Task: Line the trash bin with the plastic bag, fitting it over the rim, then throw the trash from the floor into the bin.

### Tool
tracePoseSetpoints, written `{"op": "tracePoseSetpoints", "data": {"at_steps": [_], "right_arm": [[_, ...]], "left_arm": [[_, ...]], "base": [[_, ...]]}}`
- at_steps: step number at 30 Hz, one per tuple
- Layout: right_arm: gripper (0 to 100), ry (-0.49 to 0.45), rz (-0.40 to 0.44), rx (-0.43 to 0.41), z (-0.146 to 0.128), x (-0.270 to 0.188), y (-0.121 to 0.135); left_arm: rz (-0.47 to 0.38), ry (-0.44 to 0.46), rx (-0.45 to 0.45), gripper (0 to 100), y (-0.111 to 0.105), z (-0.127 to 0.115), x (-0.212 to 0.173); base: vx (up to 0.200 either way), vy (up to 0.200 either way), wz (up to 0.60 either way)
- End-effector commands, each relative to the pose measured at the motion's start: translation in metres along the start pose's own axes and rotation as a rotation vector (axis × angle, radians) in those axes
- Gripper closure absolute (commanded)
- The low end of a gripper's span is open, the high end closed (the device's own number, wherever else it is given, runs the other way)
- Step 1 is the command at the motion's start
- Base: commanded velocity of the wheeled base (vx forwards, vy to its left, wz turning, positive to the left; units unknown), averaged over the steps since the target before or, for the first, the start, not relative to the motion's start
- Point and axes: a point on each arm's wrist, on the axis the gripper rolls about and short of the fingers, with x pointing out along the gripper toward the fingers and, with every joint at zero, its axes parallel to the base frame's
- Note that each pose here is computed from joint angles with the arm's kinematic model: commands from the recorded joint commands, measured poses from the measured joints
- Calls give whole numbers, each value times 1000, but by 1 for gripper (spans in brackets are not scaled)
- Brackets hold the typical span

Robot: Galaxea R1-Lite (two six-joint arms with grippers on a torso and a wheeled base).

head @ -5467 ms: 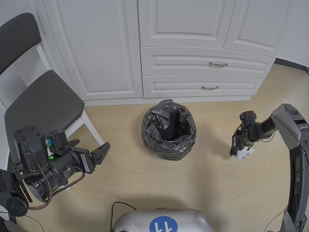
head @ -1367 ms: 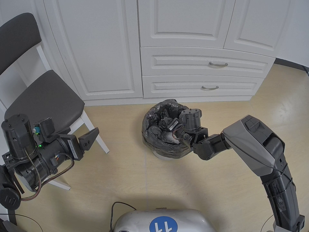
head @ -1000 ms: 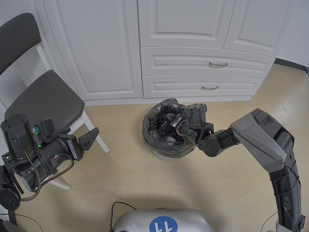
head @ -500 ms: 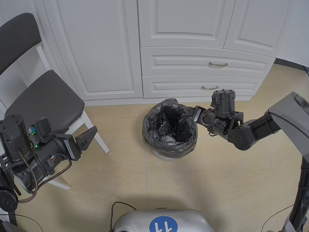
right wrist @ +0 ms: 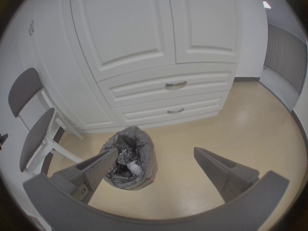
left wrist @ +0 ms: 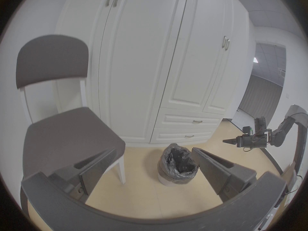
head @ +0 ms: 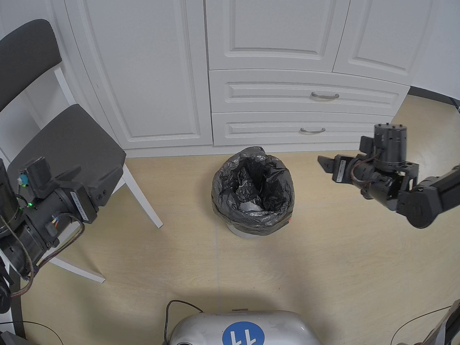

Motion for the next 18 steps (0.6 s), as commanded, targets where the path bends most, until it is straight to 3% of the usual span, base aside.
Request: {"op": "tracePoseSetpoints", "data": {"at_steps": [1,4,9,18], "right_arm": [[0,-159,-74,14,36,-74,-24],[0,-271,-134,57,55,-106,-33],[0,-440,-123,107,73,-162,-48],[0,-681,-255,62,70,-262,-90]], "left_arm": [[-4,-174,58,0,5,30,-39],[-3,-216,81,0,6,34,-52],[31,-288,76,0,10,45,-62],[124,-451,62,0,18,74,-89]], "base": [[0,0,0],[0,0,0],[0,0,0],[0,0,0]]}}
